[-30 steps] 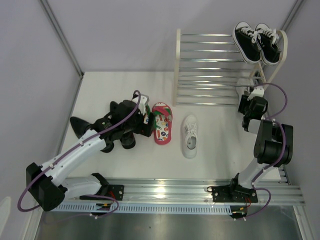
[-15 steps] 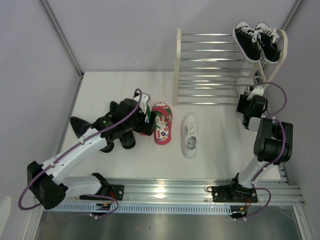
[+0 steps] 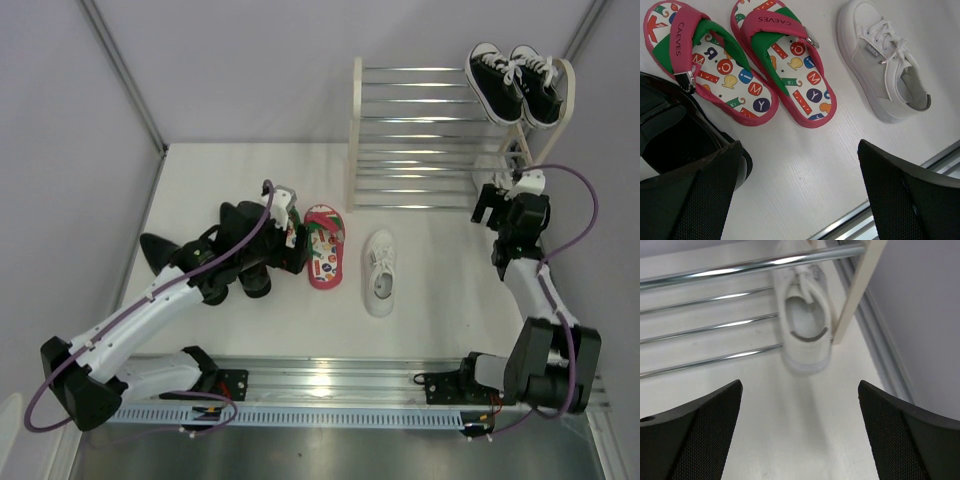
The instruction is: Place and organize the shoes onto the shoe shelf
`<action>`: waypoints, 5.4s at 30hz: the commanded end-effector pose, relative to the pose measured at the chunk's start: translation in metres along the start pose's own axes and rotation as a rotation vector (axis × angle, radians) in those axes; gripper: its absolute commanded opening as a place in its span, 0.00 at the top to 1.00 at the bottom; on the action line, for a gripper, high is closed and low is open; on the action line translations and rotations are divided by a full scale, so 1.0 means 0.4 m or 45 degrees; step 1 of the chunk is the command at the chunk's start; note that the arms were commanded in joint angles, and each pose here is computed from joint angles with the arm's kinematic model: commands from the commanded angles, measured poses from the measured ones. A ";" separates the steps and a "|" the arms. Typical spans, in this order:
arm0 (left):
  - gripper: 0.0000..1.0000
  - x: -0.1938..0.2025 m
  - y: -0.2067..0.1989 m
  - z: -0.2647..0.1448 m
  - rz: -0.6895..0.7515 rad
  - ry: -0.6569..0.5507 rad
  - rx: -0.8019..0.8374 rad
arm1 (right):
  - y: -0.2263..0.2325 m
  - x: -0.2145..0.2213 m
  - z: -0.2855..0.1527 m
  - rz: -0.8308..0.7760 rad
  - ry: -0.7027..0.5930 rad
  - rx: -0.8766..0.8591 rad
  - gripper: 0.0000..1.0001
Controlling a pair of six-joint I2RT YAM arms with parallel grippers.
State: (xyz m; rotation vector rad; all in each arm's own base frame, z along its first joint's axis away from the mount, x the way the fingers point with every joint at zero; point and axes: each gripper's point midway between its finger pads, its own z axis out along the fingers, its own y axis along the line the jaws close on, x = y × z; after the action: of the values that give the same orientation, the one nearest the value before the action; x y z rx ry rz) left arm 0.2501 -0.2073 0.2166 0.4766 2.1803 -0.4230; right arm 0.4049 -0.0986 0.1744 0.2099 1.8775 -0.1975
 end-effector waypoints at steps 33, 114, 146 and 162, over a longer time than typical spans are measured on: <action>0.01 0.075 -0.045 -0.095 -0.063 -0.105 0.203 | 0.552 0.283 -0.560 0.174 0.633 -0.329 0.26; 0.01 0.051 -0.123 0.052 0.161 0.053 0.130 | 0.127 -0.014 0.127 0.199 0.207 -0.150 1.00; 0.01 0.010 -0.162 0.135 0.197 0.055 0.154 | 0.155 -0.069 0.314 0.218 0.116 -0.196 1.00; 0.01 0.022 -0.150 0.133 0.199 0.061 0.132 | 0.116 0.028 0.332 0.256 0.181 -0.052 1.00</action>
State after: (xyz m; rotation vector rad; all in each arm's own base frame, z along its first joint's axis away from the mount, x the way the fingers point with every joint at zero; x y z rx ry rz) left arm 0.2472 -0.2756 0.1682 0.7136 2.2231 -0.4267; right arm 0.5159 -0.0731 0.0997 0.3518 2.1130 0.0371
